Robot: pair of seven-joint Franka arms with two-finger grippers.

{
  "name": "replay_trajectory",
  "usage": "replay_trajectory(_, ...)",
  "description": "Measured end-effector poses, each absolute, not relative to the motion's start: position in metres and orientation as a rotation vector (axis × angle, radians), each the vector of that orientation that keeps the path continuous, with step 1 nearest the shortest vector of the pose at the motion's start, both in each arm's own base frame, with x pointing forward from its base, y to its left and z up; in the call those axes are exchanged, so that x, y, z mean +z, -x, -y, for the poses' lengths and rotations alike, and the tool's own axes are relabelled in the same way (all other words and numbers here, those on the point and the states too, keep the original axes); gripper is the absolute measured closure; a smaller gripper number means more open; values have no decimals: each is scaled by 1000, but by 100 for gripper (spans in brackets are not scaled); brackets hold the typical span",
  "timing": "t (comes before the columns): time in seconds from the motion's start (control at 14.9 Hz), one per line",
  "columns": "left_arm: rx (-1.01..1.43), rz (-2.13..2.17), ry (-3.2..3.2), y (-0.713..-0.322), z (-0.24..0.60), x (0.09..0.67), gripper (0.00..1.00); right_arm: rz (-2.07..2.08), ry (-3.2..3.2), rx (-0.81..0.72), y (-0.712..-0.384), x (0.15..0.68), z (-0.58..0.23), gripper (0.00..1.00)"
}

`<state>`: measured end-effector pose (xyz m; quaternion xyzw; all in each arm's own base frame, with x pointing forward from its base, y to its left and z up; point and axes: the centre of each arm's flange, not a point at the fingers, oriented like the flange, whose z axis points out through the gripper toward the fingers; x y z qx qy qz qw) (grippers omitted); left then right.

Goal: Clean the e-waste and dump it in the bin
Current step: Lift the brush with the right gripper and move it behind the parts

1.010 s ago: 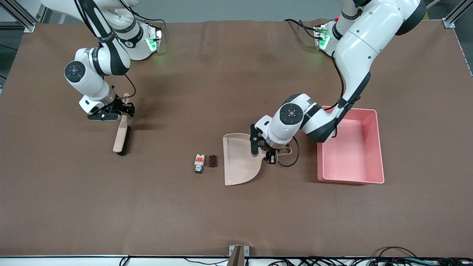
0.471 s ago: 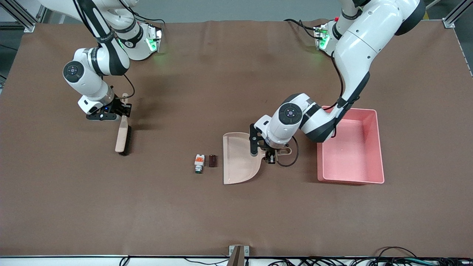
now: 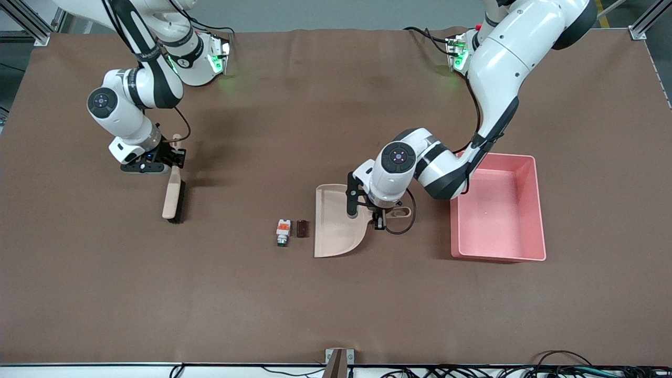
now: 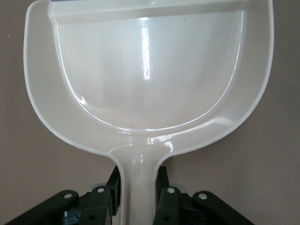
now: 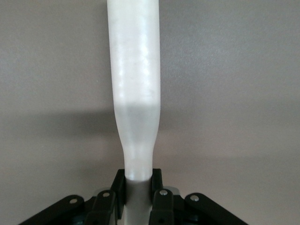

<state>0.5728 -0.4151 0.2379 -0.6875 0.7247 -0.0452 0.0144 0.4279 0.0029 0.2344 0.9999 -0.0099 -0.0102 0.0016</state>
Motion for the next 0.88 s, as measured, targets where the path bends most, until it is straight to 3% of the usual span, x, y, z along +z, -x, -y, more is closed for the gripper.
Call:
replay_trajectory(0.2, -137, -2255, 2139, -573, 414, 237, 67, 56, -3141, 9, -458, 261, -13, 74)
replay_trajectory(0.4, -137, -2254, 2140, -573, 414, 237, 67, 99, -3150, 78, -485, 282, -79, 74)
replay_trajectory(0.67, -129, -2238, 2158, -571, 416, 236, 67, 44, -3167, -7, -517, 298, -159, 74)
replay_trajectory(0.88, -121, -2230, 2160, -570, 417, 234, 67, 42, -3216, -60, -538, 273, -206, 74)
